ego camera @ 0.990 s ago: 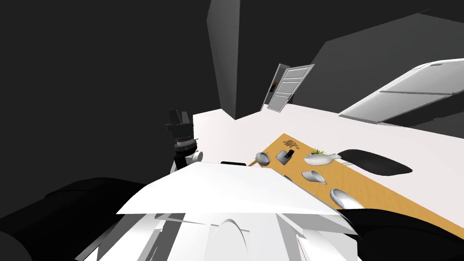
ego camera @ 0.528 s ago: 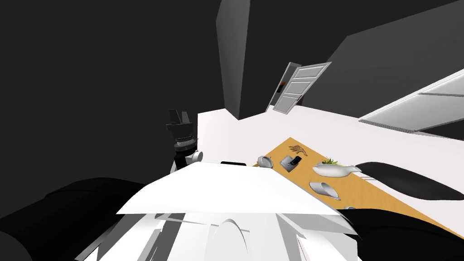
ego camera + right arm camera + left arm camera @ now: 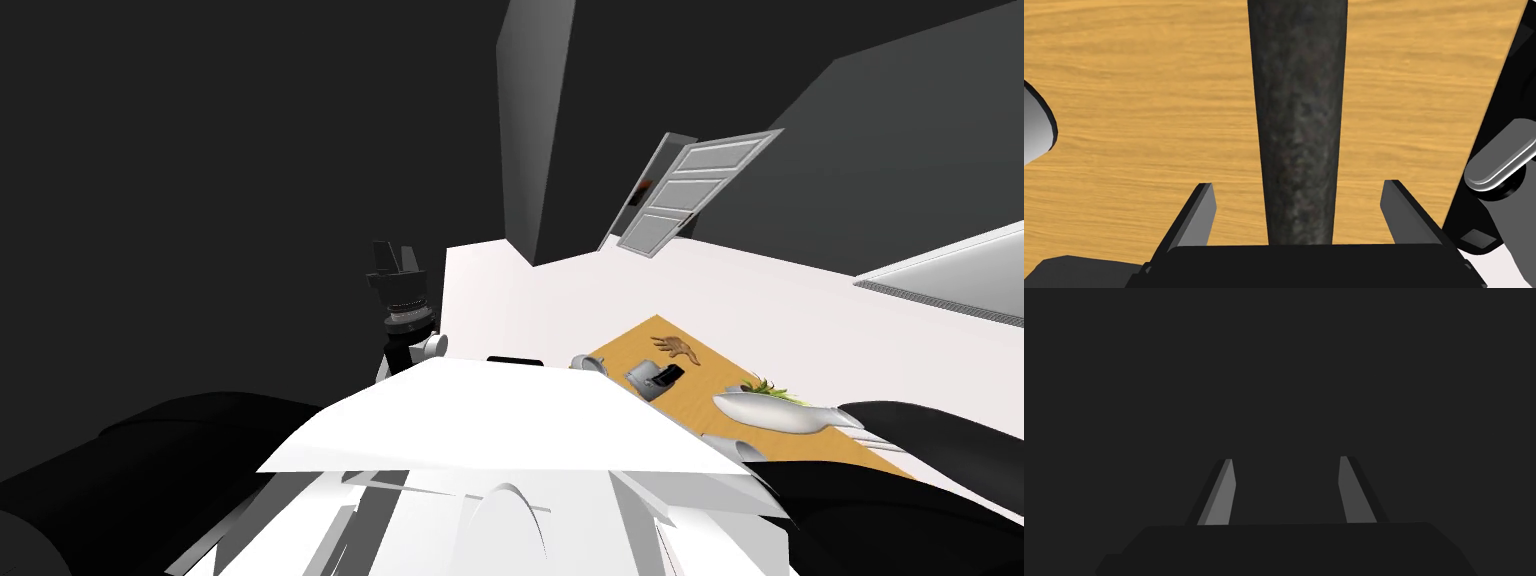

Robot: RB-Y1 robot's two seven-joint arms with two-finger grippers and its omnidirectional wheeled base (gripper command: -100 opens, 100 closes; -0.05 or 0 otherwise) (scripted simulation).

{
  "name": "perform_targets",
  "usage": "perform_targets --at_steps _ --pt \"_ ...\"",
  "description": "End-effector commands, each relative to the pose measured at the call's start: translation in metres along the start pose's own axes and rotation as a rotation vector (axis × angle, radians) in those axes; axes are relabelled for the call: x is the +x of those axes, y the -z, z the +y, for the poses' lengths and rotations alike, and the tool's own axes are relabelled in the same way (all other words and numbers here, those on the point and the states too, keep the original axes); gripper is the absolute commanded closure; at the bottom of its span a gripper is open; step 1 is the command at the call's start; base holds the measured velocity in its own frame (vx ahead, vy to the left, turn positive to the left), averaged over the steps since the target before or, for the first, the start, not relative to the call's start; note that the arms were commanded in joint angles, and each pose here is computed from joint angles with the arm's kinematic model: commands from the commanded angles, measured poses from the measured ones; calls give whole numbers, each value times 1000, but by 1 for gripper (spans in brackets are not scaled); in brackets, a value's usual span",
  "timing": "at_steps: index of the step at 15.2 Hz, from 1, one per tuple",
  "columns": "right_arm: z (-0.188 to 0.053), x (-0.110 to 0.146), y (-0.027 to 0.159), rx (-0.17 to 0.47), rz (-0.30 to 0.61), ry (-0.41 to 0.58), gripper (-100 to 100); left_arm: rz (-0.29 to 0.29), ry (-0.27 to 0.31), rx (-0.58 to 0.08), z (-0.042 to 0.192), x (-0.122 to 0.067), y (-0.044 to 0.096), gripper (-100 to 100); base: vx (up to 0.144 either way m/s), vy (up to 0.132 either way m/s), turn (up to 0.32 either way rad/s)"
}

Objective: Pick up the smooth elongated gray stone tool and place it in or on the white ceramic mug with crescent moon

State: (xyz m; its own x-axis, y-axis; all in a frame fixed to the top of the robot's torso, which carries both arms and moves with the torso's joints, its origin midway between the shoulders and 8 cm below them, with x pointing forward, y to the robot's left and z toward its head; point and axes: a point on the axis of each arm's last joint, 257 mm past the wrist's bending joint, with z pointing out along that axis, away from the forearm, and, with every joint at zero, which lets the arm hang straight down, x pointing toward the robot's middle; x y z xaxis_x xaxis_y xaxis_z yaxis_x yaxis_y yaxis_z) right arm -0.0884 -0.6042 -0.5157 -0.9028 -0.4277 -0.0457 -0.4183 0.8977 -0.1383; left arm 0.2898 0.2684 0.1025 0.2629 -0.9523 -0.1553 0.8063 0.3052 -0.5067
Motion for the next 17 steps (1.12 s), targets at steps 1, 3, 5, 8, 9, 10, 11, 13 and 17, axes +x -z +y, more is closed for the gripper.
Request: perform_targets --at_steps 1,3,5,8,9,10,11,13,17 --pt "8 0 -9 5 1 -11 -100 0 0 0 0 0 0 0 -13 -59 101" --pt "9 -1 -10 4 0 -13 -100 0 0 0 0 0 0 0 -20 -45 52" --pt "9 -1 -11 6 1 -12 100 0 0 0 0 0 0 0 -2 -6 1" --pt "10 -1 -11 5 1 -12 100 0 0 0 0 0 0 0 0 0 0" --pt "-1 1 -1 3 1 -2 100 0 0 0 0 0 0 0 6 26 -80" --pt "-5 2 3 2 1 3 100 0 0 0 0 0 0 0 16 57 -129" --pt "1 0 -2 6 1 0 100 0 0 0 0 0 0 0 10 37 -52" --pt "-13 3 9 8 7 2 100 0 0 0 0 0 0 0 83 118 -29" --pt "-33 6 25 13 15 7 100 0 0 0 0 0 0 0 135 138 -23"
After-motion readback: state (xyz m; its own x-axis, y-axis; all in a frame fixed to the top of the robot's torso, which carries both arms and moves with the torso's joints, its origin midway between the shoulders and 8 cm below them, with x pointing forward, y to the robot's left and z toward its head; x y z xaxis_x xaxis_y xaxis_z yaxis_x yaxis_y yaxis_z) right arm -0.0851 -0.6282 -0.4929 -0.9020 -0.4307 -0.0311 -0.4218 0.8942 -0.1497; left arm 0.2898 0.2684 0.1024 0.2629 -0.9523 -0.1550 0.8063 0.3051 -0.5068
